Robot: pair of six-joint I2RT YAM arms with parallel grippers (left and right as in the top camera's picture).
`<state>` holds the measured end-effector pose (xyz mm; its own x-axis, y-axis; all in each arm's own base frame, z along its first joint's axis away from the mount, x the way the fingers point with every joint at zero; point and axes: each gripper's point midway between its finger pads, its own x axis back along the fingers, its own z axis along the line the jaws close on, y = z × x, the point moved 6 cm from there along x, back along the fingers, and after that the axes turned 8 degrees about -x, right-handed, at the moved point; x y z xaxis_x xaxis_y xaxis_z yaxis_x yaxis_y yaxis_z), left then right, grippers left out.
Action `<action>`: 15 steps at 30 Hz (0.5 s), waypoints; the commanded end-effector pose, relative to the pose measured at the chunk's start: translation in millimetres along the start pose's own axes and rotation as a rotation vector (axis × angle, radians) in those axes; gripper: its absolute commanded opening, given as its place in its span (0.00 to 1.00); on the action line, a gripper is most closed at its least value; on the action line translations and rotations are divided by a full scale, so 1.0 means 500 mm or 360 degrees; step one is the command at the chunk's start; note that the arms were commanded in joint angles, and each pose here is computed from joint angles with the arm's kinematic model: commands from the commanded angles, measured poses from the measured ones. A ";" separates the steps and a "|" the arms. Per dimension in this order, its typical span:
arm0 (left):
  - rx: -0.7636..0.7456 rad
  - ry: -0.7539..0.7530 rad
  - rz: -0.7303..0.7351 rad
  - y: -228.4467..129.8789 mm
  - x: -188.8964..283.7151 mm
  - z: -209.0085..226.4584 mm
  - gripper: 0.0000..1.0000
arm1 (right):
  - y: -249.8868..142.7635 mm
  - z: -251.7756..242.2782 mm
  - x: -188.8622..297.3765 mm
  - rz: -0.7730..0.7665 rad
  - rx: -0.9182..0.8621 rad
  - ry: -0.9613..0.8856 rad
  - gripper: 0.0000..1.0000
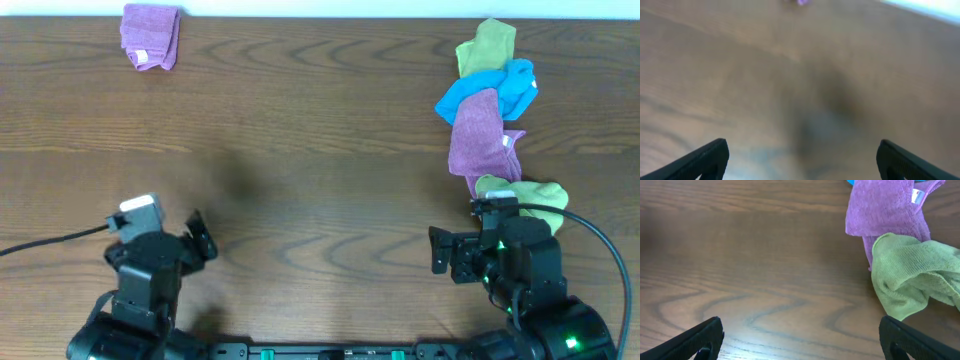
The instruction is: Fold the cloth
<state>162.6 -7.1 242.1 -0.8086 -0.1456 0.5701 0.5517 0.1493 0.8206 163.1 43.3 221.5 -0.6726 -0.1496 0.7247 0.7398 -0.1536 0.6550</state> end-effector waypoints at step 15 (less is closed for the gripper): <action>-0.0044 -0.0078 -0.0389 -0.090 -0.083 0.047 0.95 | 0.001 -0.001 0.002 -0.0005 -0.0024 -0.0001 0.99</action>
<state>168.0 17.4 184.7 -0.9173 -0.1520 0.3681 0.3543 0.1105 0.9286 162.7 43.3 221.1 -0.6702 -0.1493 0.7270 0.7421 -0.1529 0.6526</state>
